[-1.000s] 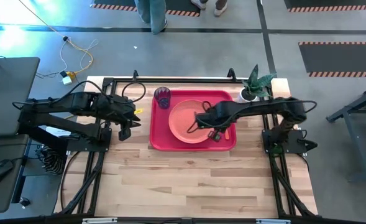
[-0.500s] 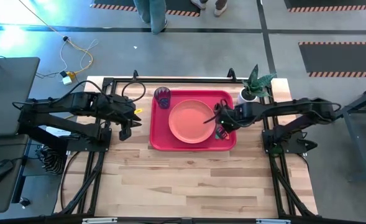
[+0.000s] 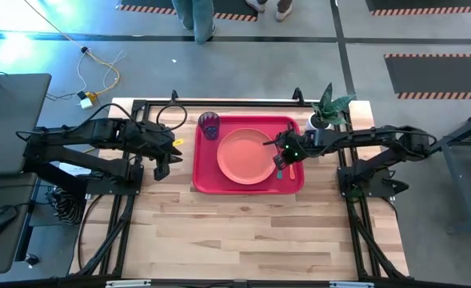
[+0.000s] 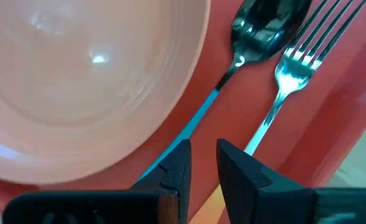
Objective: Pick and place plate/cup/fork/spoon on tray
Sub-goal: Adjust the orange plate on the red serving tray
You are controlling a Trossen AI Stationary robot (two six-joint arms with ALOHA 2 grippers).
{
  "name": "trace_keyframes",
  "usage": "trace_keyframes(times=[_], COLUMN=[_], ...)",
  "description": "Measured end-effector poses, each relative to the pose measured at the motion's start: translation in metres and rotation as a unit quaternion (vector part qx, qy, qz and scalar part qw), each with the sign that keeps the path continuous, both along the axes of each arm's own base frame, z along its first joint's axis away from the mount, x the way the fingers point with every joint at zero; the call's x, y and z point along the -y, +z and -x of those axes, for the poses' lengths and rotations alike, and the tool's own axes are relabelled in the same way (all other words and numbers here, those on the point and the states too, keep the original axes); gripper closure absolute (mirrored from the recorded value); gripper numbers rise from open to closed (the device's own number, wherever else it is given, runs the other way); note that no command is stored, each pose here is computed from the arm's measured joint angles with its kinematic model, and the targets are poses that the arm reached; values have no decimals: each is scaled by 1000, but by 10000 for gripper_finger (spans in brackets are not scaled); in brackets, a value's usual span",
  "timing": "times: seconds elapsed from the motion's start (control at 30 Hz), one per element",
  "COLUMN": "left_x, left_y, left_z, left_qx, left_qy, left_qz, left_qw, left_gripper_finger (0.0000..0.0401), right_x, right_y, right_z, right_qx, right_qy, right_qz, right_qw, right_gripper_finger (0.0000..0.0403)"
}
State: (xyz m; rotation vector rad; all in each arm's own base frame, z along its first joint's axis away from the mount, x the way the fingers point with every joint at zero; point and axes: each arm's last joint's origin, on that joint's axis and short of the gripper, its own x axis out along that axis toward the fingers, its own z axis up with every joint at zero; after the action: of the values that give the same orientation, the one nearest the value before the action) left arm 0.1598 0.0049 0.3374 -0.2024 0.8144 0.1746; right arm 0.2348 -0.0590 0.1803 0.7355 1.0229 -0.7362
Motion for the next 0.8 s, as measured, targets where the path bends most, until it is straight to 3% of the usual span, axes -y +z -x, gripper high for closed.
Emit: trace_keyframes(times=[0.8], left_x=[0], left_y=[0], left_z=[0], left_qx=[1], left_qy=[0], left_qz=[0], left_qw=[1000], left_gripper_finger=[309], right_x=[20], right_y=[-25], right_z=[-13], right_qx=[30], right_qy=[-24], right_qz=[-5], right_qw=[999], right_gripper_finger=[336])
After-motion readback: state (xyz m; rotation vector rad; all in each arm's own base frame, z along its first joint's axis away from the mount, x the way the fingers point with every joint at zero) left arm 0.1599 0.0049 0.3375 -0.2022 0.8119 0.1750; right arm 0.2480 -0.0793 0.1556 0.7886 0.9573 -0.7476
